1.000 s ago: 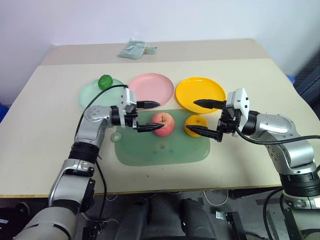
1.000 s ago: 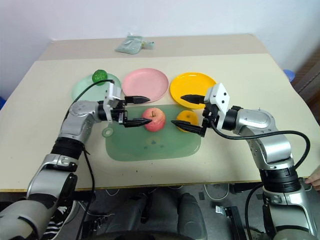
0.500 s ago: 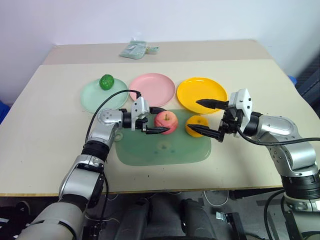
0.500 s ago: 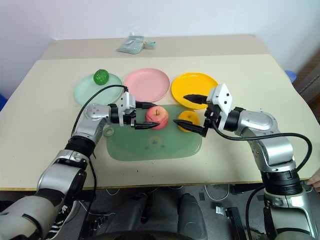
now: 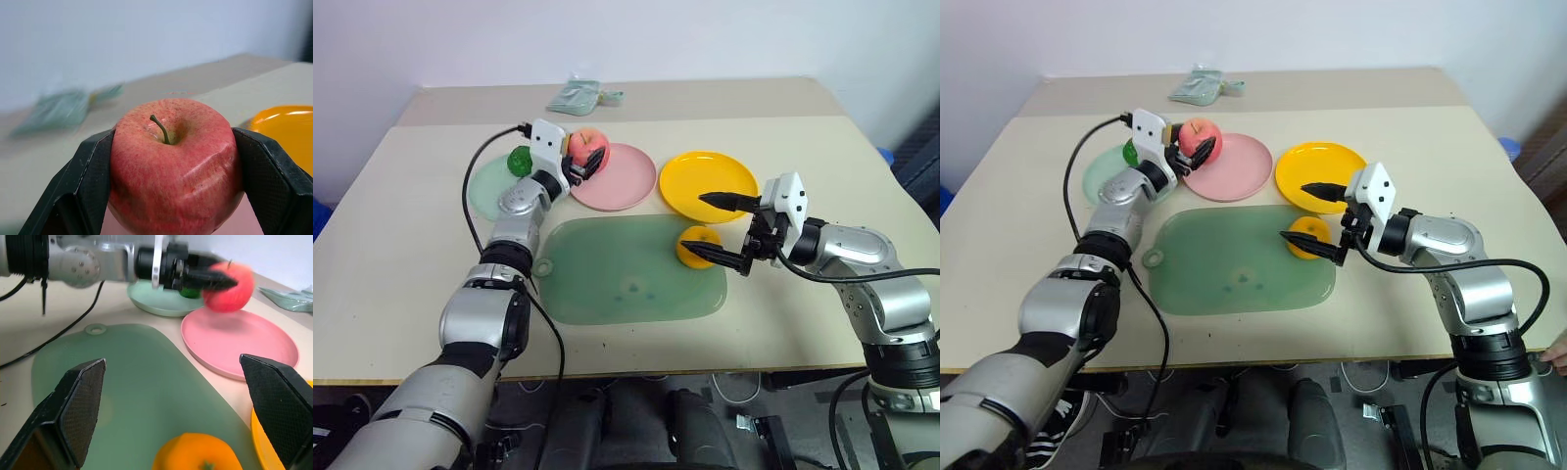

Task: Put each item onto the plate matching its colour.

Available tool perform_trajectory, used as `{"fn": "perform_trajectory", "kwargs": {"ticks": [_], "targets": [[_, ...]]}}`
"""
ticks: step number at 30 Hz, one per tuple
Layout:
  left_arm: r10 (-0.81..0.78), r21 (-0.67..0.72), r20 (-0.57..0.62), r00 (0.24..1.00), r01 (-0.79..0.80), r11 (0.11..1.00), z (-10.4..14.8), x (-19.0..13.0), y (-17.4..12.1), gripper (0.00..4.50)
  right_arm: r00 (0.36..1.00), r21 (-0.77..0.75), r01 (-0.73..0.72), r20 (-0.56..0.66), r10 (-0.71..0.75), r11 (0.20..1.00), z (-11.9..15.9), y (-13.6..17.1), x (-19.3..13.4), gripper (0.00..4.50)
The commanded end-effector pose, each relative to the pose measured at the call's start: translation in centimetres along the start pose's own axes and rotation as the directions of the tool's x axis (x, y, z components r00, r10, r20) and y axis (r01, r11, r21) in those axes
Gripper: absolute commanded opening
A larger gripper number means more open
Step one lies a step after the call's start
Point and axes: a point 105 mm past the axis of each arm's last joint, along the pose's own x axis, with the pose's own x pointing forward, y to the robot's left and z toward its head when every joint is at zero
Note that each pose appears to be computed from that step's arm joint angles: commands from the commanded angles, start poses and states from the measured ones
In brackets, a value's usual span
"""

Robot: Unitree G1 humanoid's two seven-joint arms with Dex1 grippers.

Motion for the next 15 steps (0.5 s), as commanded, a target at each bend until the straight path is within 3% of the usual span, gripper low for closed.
{"fn": "perform_trajectory", "kwargs": {"ticks": [1,2,5,11,15], "targets": [[0.002,0.005,0.036,0.999,-0.003,1.000,1.8,1.1,-0.6,3.34,0.999,-0.055,0.011,0.040,-0.009,0.998,1.5,-0.2,0.0,4.50],[0.000,0.009,0.027,1.000,-0.001,1.000,1.6,1.2,-0.8,3.34,0.999,-0.054,0.013,0.041,-0.011,0.998,1.5,-0.3,0.0,4.50],[-0.029,0.014,-0.005,1.000,0.029,0.999,1.1,1.2,-1.2,4.48,0.999,-0.050,0.024,0.043,-0.022,0.998,1.5,-0.3,-0.1,4.50],[-0.063,0.059,0.041,0.997,0.061,0.996,2.1,1.1,-1.3,4.48,0.996,-0.059,0.080,0.041,-0.078,0.995,1.2,-0.9,-0.1,4.50],[-0.336,0.085,0.170,0.927,0.326,0.942,5.0,-0.1,-3.0,4.48,0.996,-0.053,0.094,-0.007,-0.094,0.994,0.3,-1.3,0.0,4.50]]}}
